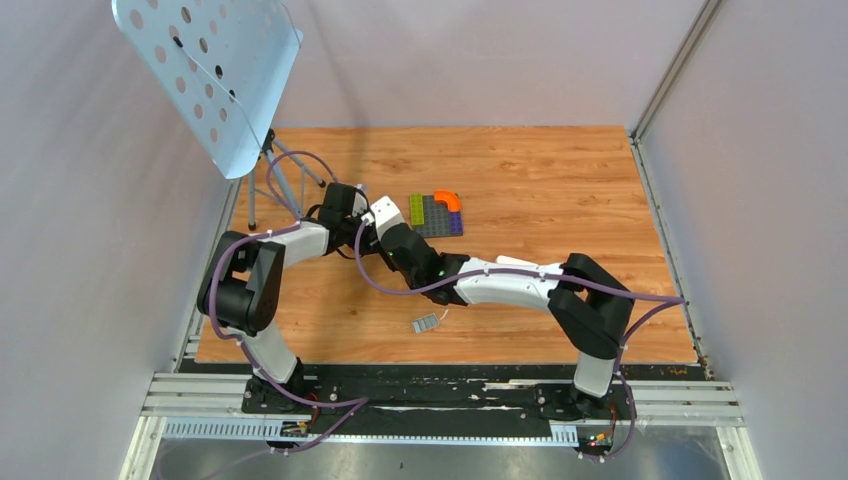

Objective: Load the staples into the stapler

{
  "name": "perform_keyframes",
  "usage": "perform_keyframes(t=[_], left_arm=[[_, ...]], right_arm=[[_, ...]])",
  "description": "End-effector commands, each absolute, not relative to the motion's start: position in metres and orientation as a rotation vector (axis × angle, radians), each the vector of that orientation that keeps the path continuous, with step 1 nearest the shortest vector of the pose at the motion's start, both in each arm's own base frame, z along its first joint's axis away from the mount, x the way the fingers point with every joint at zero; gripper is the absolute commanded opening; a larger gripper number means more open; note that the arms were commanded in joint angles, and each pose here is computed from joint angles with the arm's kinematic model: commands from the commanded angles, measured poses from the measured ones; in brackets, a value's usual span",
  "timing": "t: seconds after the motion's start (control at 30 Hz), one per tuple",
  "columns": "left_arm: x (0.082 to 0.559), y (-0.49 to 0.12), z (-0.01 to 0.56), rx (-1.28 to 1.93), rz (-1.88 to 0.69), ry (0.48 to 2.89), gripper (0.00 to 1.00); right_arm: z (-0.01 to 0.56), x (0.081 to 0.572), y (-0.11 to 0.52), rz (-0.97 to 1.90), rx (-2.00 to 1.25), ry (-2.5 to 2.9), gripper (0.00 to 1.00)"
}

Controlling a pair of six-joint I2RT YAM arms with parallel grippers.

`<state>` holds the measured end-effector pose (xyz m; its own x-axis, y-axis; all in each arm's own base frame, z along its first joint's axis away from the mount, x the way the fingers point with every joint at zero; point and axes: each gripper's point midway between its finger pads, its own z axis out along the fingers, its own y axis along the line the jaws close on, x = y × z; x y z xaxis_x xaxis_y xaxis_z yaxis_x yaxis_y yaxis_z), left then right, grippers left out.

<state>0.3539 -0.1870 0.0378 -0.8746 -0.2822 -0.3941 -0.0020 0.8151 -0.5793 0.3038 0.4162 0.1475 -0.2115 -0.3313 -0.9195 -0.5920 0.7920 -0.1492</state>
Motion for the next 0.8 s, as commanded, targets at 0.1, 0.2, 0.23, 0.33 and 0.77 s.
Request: perform_keyframes(t=[0.1, 0.2, 0.23, 0.33, 0.77], left_arm=[[0.343, -0.175, 0.009, -0.259, -0.722, 2.614, 0.25], [0.343, -0.175, 0.008, -0.263, -0.719, 2.616, 0.25], [0.344, -0.175, 0.008, -0.264, -0.719, 2.616, 0.25], [0.344, -0.175, 0.009, -0.263, -0.719, 2.615, 0.25], [0.347, -0.179, 0.026, -0.244, -0.761, 2.569, 0.28]], right_arm=[[0.108, 0.3, 0.411, 0.286, -0.759, 1.91, 0.0], [0.105, 0.303, 0.409, 0.283, -0.754, 1.918, 0.0], [0.103, 0.304, 0.409, 0.282, -0.754, 1.921, 0.0], [0.101, 0.305, 0.408, 0.28, -0.752, 1.926, 0.0], [0.09, 0.31, 0.397, 0.272, -0.746, 1.962, 0.0]])
